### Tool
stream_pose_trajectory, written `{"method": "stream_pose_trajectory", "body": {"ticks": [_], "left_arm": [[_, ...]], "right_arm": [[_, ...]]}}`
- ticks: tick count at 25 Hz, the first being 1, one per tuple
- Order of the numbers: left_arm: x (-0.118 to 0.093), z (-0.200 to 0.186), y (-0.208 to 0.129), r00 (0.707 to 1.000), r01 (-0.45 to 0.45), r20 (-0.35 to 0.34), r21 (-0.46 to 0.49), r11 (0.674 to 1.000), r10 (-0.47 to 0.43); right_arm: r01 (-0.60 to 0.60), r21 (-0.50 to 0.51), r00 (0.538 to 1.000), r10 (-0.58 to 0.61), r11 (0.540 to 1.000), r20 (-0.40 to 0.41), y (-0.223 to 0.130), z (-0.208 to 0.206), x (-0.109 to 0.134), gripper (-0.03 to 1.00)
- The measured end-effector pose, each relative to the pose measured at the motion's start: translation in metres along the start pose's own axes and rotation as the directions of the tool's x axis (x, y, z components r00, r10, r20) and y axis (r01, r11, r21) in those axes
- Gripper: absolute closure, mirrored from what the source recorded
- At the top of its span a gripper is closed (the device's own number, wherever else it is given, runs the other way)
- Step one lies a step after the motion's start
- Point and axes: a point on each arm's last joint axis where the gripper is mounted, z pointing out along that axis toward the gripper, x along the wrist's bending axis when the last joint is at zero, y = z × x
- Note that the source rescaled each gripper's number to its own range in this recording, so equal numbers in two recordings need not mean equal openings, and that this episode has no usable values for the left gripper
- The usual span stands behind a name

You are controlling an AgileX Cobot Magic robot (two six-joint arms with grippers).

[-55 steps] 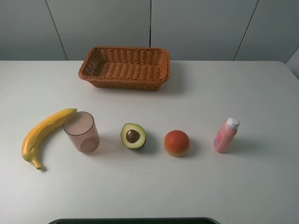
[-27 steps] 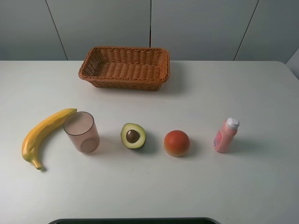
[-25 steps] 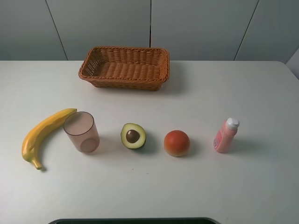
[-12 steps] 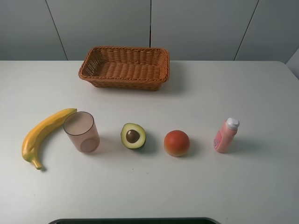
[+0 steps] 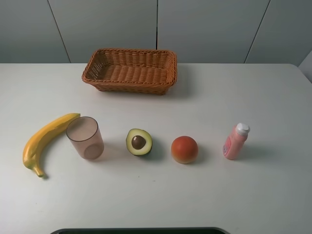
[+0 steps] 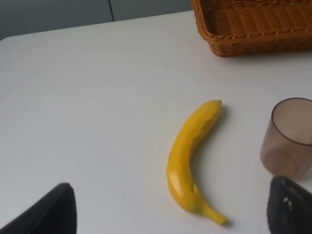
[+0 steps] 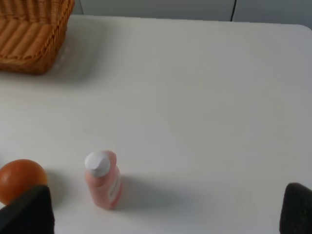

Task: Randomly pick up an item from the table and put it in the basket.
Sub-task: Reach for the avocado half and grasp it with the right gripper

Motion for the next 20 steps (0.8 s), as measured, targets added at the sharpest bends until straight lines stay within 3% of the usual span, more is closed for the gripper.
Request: {"method": "stream_pose_trajectory", "body": {"ticks": [7,11,16,20], "left_arm": [[0.000,0.000,0.000,1.000,0.000,0.000,0.000,1.000,0.000],[0.000,0.000,0.000,1.000,0.000,0.000,0.000,1.000,0.000],[0.000,0.000,0.000,1.000,-0.007,0.000,0.000,1.000,0.007],[0.000,0.000,0.000,1.000,-0.007,0.000,0.000,1.000,0.007]], "right_arm": [[0.201,0.137,0.972,-0.181,0.970,-0.148,0.097,0.057,-0.007,-0.03],[0.310,0.178,0.928,-0.257,0.934,-0.271,0.126,0.112,0.004,-0.03],[0.465,0.216,0.836,-0.345,0.859,-0.426,0.126,0.174,0.056,-0.03],[0.598,0.242,0.740,-0.410,0.764,-0.534,0.108,0.205,0.108,-0.03]]}}
